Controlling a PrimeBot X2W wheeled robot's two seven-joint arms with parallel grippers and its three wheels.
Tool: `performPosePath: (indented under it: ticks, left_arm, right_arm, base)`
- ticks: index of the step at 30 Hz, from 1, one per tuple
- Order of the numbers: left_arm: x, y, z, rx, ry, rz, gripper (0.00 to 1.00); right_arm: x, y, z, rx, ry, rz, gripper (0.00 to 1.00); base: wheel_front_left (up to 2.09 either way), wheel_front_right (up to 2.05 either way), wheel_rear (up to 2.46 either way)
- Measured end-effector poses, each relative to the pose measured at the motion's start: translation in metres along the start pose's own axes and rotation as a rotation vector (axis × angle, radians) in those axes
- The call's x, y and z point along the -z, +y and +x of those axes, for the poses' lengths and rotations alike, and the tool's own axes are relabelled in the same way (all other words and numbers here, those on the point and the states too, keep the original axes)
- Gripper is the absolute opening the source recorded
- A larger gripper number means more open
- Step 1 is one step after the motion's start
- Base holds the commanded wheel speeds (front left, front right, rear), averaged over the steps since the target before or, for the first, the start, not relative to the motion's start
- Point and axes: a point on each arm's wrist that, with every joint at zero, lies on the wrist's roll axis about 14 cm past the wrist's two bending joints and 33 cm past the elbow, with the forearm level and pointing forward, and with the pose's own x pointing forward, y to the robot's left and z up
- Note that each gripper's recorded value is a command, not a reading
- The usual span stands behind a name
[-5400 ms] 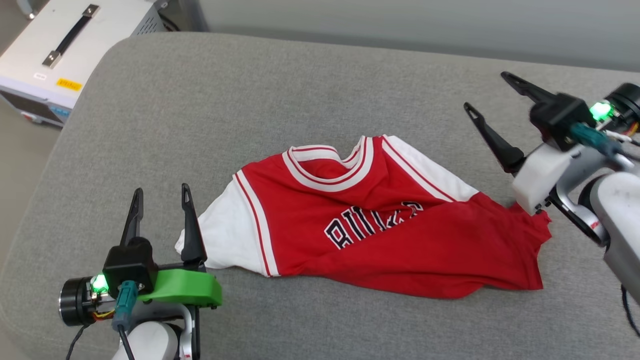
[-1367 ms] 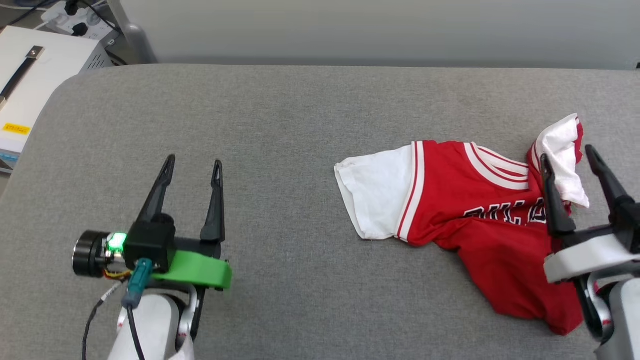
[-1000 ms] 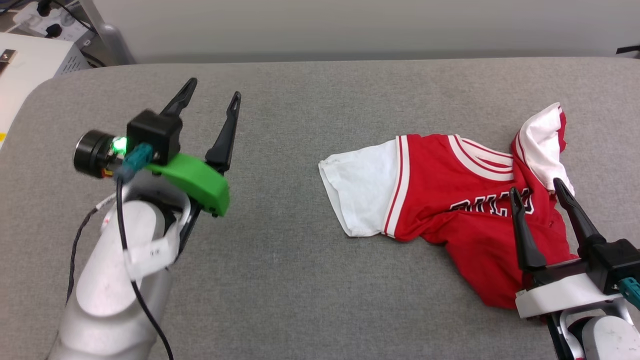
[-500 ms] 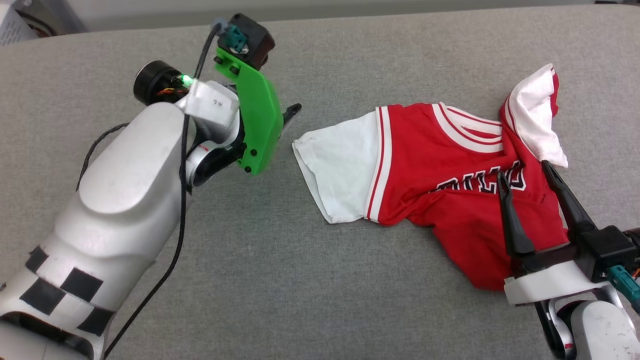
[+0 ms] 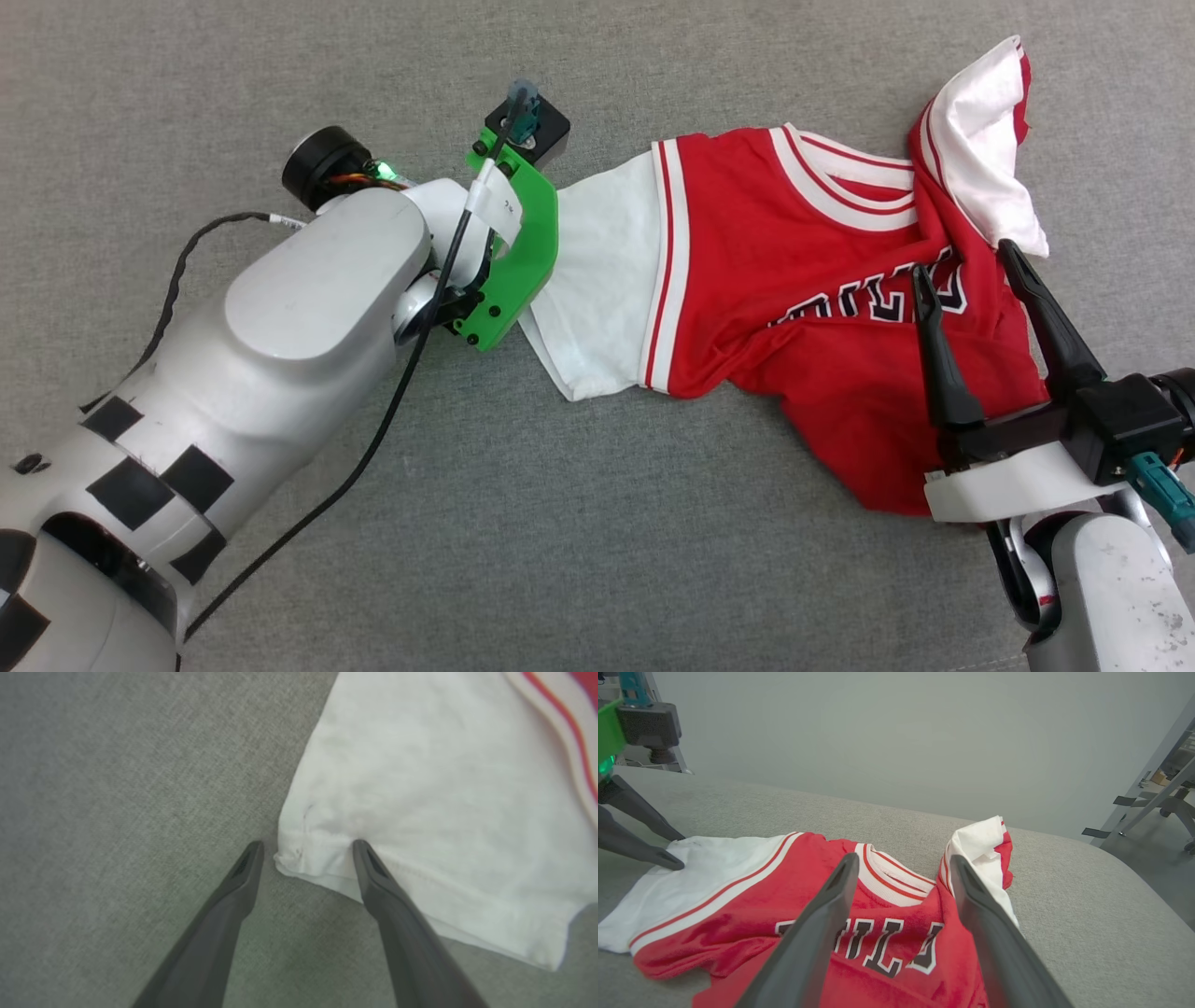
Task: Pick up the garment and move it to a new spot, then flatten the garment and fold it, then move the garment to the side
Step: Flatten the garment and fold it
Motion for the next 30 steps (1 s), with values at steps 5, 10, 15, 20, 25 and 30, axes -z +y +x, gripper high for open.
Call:
performPosePath:
  ticks: [5,10,15,20,25,30]
  left_arm:
    - [0.001,-0.001,0.012,0.020,0.019,0.028,0.98]
    - [-0.005,-0.002,0.012,0.016,-0.028,0.047,0.00]
    - [-0.017,-0.008,-0.001,0.003,-0.163,0.091,0.00]
    - [-0.029,0.000,-0.031,-0.034,-0.334,0.096,0.00]
    - [-0.024,0.027,-0.074,-0.125,-0.458,0.020,0.00]
    - [0.019,0.056,-0.109,-0.241,-0.469,-0.114,0.00]
  right_arm:
    - [0.008,-0.002,0.001,0.007,0.021,-0.004,1.00]
    - [0.007,0.000,0.004,0.003,0.015,-0.001,1.00]
    - [-0.004,0.001,0.003,0.003,-0.012,-0.001,1.00]
    - [-0.013,-0.003,-0.004,0.015,-0.028,-0.008,1.00]
    - [-0.018,0.001,-0.010,0.009,-0.039,-0.001,1.00]
    - [-0.025,0.009,-0.010,-0.012,-0.059,0.002,1.00]
  base:
    - [0.00,0.00,0.00]
    - [0.00,0.00,0.00]
    - [0.00,0.00,0.00]
    - [0.00,0.00,0.00]
    - [0.00,0.00,0.00]
    - [0.00,0.00,0.00]
